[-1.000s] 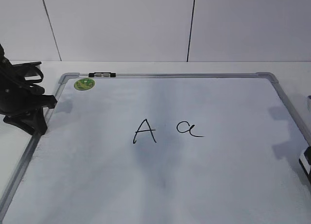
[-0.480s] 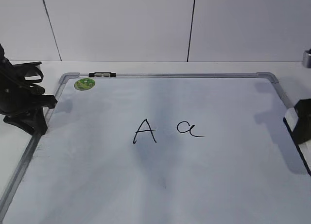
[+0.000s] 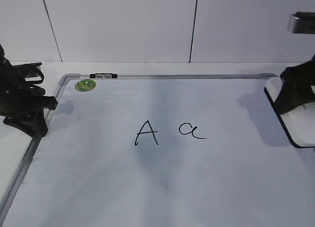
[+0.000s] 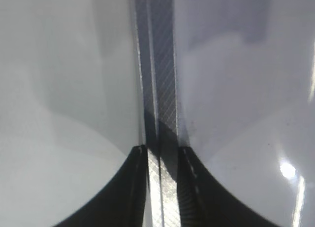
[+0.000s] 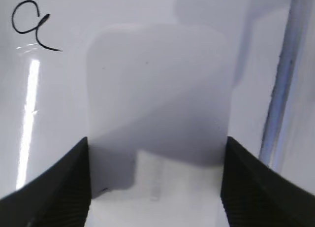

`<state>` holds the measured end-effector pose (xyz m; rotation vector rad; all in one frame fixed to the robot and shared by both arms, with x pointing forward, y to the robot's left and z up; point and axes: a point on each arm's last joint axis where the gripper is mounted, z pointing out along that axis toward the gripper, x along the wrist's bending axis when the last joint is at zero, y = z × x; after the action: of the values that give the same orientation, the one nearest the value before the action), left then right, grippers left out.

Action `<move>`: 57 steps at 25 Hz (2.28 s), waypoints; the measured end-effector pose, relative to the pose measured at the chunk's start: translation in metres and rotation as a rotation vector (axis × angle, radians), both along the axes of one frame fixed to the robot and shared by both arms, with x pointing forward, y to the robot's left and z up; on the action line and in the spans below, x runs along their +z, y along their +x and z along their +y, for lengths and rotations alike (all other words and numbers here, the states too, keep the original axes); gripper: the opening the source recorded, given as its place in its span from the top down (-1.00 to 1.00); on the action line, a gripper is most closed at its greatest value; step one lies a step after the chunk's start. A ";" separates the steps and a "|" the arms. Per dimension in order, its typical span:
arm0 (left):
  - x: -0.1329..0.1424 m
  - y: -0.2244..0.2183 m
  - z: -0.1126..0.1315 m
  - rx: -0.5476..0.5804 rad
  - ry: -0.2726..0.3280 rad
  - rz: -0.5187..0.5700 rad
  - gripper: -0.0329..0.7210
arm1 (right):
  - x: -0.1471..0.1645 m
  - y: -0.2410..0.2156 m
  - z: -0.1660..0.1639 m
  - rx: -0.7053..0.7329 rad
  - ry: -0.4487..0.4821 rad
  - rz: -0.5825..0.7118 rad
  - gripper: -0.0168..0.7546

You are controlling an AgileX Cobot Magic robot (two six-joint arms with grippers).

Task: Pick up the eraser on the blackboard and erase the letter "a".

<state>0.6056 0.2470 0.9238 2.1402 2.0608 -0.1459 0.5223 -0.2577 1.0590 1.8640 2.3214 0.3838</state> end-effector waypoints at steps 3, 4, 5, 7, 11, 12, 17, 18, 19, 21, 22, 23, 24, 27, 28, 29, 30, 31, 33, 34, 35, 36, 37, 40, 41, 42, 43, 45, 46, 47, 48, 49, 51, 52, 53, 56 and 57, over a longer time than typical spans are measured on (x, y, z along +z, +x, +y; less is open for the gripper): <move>0.000 0.000 0.000 0.000 0.000 0.000 0.57 | 0.003 0.010 0.016 0.048 0.004 0.007 -0.42; 0.000 0.000 0.000 0.000 0.000 0.000 0.57 | 0.004 0.015 0.022 0.062 0.004 0.010 -0.42; 0.000 0.000 0.000 0.000 0.000 0.000 0.57 | 0.005 0.019 0.027 0.073 0.004 0.012 -0.42; 0.000 0.000 0.000 0.000 0.000 0.000 0.57 | 0.005 0.029 0.038 0.099 0.003 0.024 -0.42; 0.000 0.000 0.000 0.000 0.000 0.001 0.57 | 0.002 0.049 0.062 0.158 -0.004 0.062 -0.42; 0.000 0.000 0.000 0.000 0.000 0.001 0.57 | 0.002 0.053 0.068 0.172 -0.006 0.073 -0.42; 0.000 0.000 0.000 -0.001 0.000 0.002 0.57 | -0.016 0.072 0.094 0.227 -0.035 0.117 -0.42; 0.000 0.000 0.000 -0.001 0.000 0.002 0.57 | -0.022 0.075 0.099 0.238 -0.042 0.127 -0.42; 0.000 0.000 0.000 -0.001 0.000 0.002 0.57 | -0.026 0.077 0.103 0.248 -0.050 0.133 -0.42; 0.000 0.000 0.000 -0.001 0.000 0.002 0.57 | -0.038 0.080 0.109 0.262 -0.068 0.158 -0.42; 0.000 0.000 0.000 -0.001 0.000 0.002 0.57 | -0.043 0.080 0.112 0.272 -0.081 0.166 -0.42; 0.000 0.000 0.000 -0.001 0.000 0.002 0.57 | -0.048 0.081 0.115 0.282 -0.095 0.178 -0.42; 0.000 0.000 0.000 -0.001 0.000 0.002 0.57 | -0.053 0.082 0.117 0.289 -0.108 0.187 -0.42; 0.000 0.000 0.000 -0.001 0.000 0.002 0.57 | -0.064 0.085 0.119 0.289 -0.116 0.202 -0.42; 0.000 0.000 0.000 -0.001 0.000 0.002 0.57 | -0.069 0.086 0.120 0.289 -0.119 0.205 -0.42; 0.000 0.000 0.000 -0.001 0.000 0.002 0.57 | -0.072 0.088 0.120 0.290 -0.122 0.205 -0.42; 0.000 0.000 0.000 -0.001 0.000 0.002 0.57 | -0.078 0.090 0.121 0.288 -0.123 0.211 -0.42; 0.000 0.000 0.000 -0.001 0.000 0.002 0.57 | -0.083 0.091 0.122 0.288 -0.124 0.216 -0.42; 0.000 0.000 0.000 -0.001 -0.001 0.006 0.57 | -0.090 0.094 0.123 0.288 -0.125 0.218 -0.42; 0.000 -0.001 0.000 -0.001 -0.001 0.009 0.57 | -0.094 0.096 0.124 0.287 -0.124 0.215 -0.42; 0.000 -0.001 0.000 0.000 -0.001 0.010 0.57 | -0.097 0.097 0.124 0.285 -0.123 0.212 -0.42; 0.000 -0.001 0.000 -0.001 -0.001 0.013 0.57 | -0.099 0.098 0.125 0.285 -0.122 0.206 -0.42; 0.000 -0.001 0.000 0.001 -0.001 0.016 0.57 | -0.100 0.099 0.125 0.284 -0.120 0.199 -0.42; 0.000 -0.001 0.000 0.000 -0.001 0.018 0.57 | -0.101 0.101 0.126 0.284 -0.115 0.178 -0.42; 0.000 -0.001 0.000 0.000 -0.001 0.018 0.57 | -0.101 0.102 0.126 0.284 -0.114 0.177 -0.42; 0.000 -0.001 0.000 0.000 -0.001 0.018 0.57 | -0.101 0.102 0.126 0.284 -0.116 0.176 -0.42; 0.000 -0.001 0.000 0.000 -0.001 0.018 0.57 | -0.103 0.101 0.127 0.287 -0.119 0.178 -0.42; 0.000 -0.001 0.000 0.000 -0.001 0.018 0.57 | -0.104 0.101 0.129 0.293 -0.126 0.181 -0.42; 0.000 -0.001 0.000 0.000 -0.001 0.018 0.57 | -0.104 0.101 0.130 0.296 -0.133 0.182 -0.42; 0.000 -0.001 0.000 0.000 -0.001 0.018 0.57 | -0.105 0.101 0.132 0.301 -0.133 0.182 -0.42; 0.000 -0.001 0.000 0.000 -0.001 0.018 0.57 | -0.105 0.100 0.133 0.306 -0.142 0.182 -0.42; 0.000 -0.001 0.000 0.000 -0.001 0.018 0.57 | -0.105 0.100 0.135 0.314 -0.152 0.180 -0.42; 0.000 -0.001 0.000 -0.001 0.000 0.018 0.57 | -0.106 0.098 0.139 0.333 -0.170 0.176 -0.42; 0.000 -0.002 0.000 -0.001 0.000 0.020 0.57 | -0.106 0.098 0.141 0.341 -0.179 0.171 -0.42; 0.000 -0.002 0.000 -0.001 0.000 0.022 0.57 | -0.106 0.096 0.143 0.351 -0.186 0.168 -0.42; 0.000 -0.002 0.000 0.000 0.000 0.022 0.57 | -0.106 0.092 0.153 0.380 -0.194 0.161 -0.42; 0.000 -0.002 0.000 0.000 0.000 0.022 0.57 | -0.105 0.090 0.158 0.392 -0.194 0.156 -0.42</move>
<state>0.6039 0.2470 0.9243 2.1484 2.0728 -0.1697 0.6127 -0.1001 0.9536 1.3944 2.7183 0.0474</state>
